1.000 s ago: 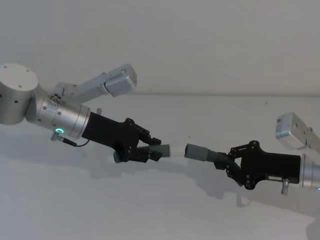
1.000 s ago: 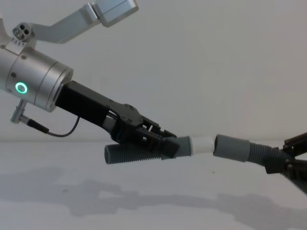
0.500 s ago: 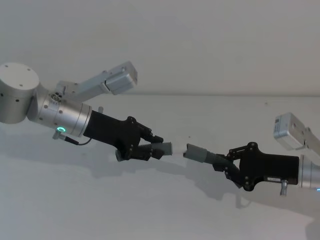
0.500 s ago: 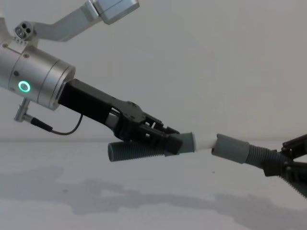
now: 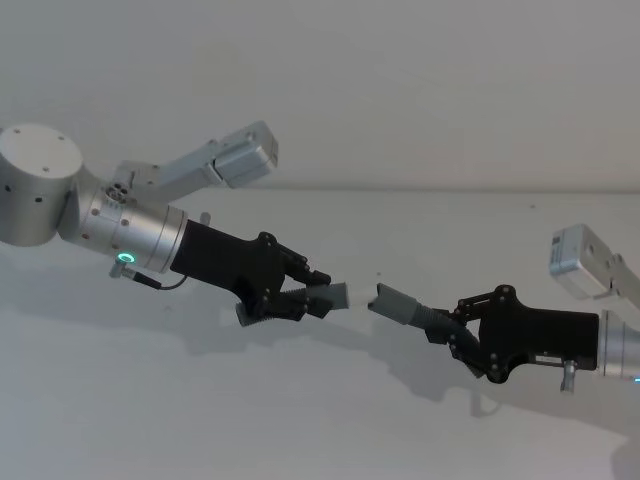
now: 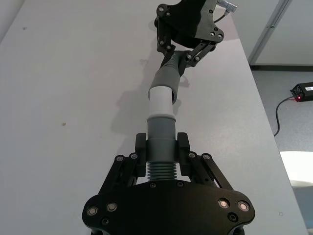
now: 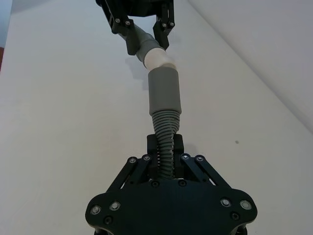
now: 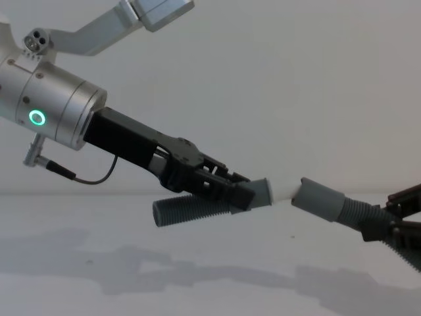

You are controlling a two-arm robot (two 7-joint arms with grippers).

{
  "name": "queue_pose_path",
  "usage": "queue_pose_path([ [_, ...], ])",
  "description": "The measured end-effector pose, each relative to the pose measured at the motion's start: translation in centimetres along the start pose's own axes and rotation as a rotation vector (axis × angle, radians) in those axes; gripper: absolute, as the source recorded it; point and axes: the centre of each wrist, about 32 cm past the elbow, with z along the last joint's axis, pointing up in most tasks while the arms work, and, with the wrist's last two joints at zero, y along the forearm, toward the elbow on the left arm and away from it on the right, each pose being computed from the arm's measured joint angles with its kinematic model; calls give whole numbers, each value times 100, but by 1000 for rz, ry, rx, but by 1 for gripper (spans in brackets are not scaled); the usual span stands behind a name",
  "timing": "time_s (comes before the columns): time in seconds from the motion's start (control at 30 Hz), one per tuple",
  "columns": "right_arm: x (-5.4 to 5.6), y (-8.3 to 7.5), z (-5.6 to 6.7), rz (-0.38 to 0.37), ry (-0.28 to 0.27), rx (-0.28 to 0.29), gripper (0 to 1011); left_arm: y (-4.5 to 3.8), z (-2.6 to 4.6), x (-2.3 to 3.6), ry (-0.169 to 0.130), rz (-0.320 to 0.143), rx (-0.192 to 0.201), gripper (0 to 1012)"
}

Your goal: Use both hands to pick up one end of the pipe from the table, align the ends, and insert them.

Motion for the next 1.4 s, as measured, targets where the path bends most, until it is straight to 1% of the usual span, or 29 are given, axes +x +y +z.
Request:
queue_pose_path([
  [0.3, 4, -4, 4, 2, 4, 5, 147, 5, 5, -10, 3, -5, 10, 349],
  [0.67, 15, -14, 3, 5, 4, 8, 148, 21, 22, -11, 8, -7, 32, 349],
  [1.1, 15, -28, 1, 12, -5, 11, 148, 36, 65, 21, 5, -8, 59, 349],
  [1.4, 4, -32, 3, 20, -15, 10, 147, 16, 85, 38, 3, -24, 70, 349],
])
